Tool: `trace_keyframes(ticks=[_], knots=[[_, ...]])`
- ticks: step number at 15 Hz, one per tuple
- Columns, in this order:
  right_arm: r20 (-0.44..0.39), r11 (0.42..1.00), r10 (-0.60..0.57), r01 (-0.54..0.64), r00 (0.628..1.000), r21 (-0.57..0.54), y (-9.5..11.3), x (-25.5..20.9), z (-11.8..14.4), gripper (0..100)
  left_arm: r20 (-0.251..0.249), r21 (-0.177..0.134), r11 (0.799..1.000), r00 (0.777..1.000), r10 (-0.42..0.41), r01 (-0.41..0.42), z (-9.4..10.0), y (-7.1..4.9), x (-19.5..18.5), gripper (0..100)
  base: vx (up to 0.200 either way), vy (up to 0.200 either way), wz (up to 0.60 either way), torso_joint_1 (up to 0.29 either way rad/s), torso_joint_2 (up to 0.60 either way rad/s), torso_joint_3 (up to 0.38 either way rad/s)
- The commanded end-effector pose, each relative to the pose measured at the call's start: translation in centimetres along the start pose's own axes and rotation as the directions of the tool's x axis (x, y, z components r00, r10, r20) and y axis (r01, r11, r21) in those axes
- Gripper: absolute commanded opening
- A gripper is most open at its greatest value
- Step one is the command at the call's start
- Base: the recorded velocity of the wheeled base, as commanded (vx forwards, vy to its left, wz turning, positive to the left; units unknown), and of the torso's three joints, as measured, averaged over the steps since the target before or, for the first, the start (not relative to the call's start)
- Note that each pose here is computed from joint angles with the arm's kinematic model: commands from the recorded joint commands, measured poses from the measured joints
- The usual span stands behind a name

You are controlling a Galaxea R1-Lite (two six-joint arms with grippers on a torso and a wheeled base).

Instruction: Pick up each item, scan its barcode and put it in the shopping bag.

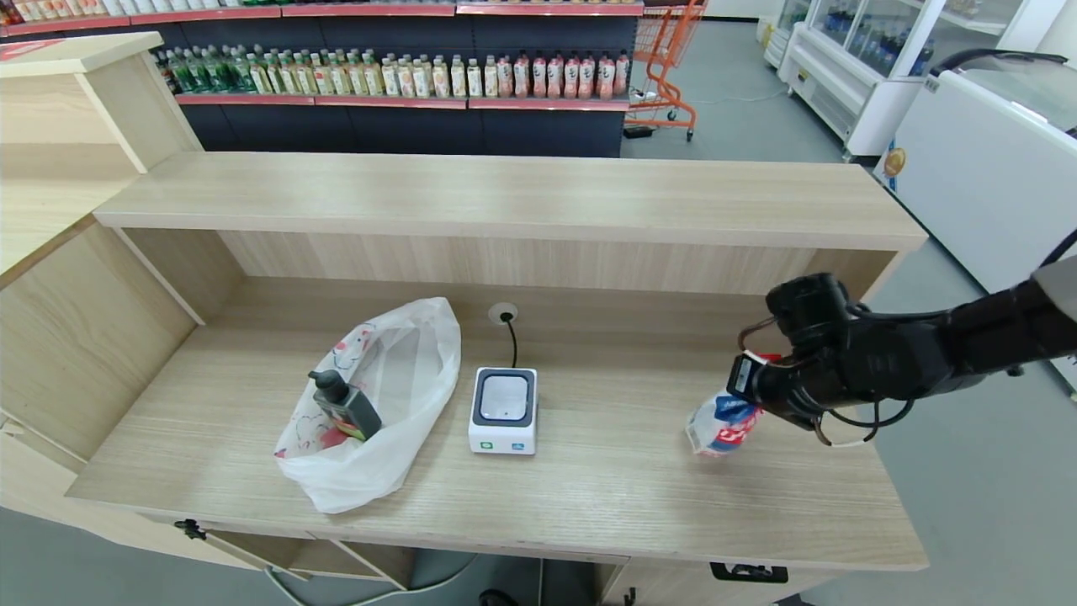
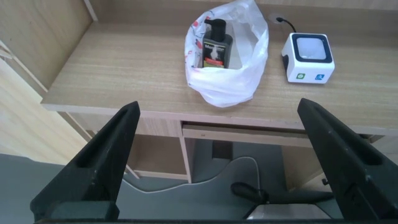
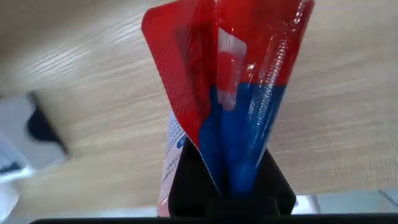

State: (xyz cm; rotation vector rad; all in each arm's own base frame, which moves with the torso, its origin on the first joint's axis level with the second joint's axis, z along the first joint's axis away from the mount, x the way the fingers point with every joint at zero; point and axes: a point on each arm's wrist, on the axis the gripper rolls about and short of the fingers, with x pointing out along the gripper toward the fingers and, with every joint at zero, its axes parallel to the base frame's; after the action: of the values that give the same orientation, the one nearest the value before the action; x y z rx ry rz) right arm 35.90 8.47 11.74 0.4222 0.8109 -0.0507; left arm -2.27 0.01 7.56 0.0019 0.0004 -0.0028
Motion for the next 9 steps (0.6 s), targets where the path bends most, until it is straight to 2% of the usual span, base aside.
trace_keyframes(ticks=[1, 2, 3, 4, 5, 6, 7, 9], knots=[[0.085, 0.929, 0.326, -0.303, 0.941, -0.210, -0.9, -7.4, 2.2, 0, 0.000, 0.000, 1.000, 1.000, 0.000, 0.000, 0.0, 0.0, 0.0, 100, 0.000, 0.000, 0.00, 0.000, 0.00, 0.000], [0.064, 0.831, 0.496, -0.452, 0.866, -0.325, -2.3, -9.3, 2.6, 0, 0.000, 0.000, 1.000, 1.000, 0.000, 0.000, 0.0, 0.0, 0.0, 100, 0.000, 0.000, 0.00, 0.000, 0.00, 0.000], [0.017, 0.697, 0.641, -0.573, 0.767, -0.431, -4.1, -10.8, 2.9, 0, 0.000, 0.000, 1.000, 1.000, 0.000, 0.000, 0.0, 0.0, 0.0, 100, 0.000, 0.000, 0.00, 0.000, 0.00, 0.000], [-0.047, 0.550, 0.752, -0.665, 0.658, -0.506, -5.2, -12.2, 3.0, 0, 0.000, 0.000, 1.000, 1.000, 0.000, 0.000, 0.0, 0.0, 0.0, 100, 0.000, 0.000, 0.00, 0.000, 0.00, 0.000], [-0.127, 0.381, 0.842, -0.744, 0.525, -0.548, -6.1, -13.4, 2.9, 0, 0.000, 0.000, 1.000, 1.000, 0.000, 0.000, 0.0, 0.0, 0.0, 100, 0.000, 0.000, 0.00, 0.000, 0.00, 0.000], [-0.190, 0.250, 0.889, -0.789, 0.417, -0.561, -6.3, -14.2, 2.7, 0, 0.000, 0.000, 1.000, 1.000, 0.000, 0.000, 0.0, 0.0, 0.0, 100, 0.000, 0.000, 0.00, 0.000, 0.00, 0.000], [-0.212, 0.203, 0.901, -0.799, 0.379, -0.566, -6.2, -14.7, 2.5, 0, 0.000, 0.000, 1.000, 1.000, 0.000, 0.000, 0.0, 0.0, 0.0, 100, 0.000, 0.000, 0.00, 0.000, 0.00, 0.000], [-0.254, 0.144, 0.907, -0.815, 0.335, -0.561, -5.0, -15.8, 1.4, 0, 0.000, 0.000, 1.000, 1.000, 0.001, -0.001, 0.0, 0.0, 0.0, 100, 0.000, 0.000, 0.00, 0.000, 0.00, 0.000]])
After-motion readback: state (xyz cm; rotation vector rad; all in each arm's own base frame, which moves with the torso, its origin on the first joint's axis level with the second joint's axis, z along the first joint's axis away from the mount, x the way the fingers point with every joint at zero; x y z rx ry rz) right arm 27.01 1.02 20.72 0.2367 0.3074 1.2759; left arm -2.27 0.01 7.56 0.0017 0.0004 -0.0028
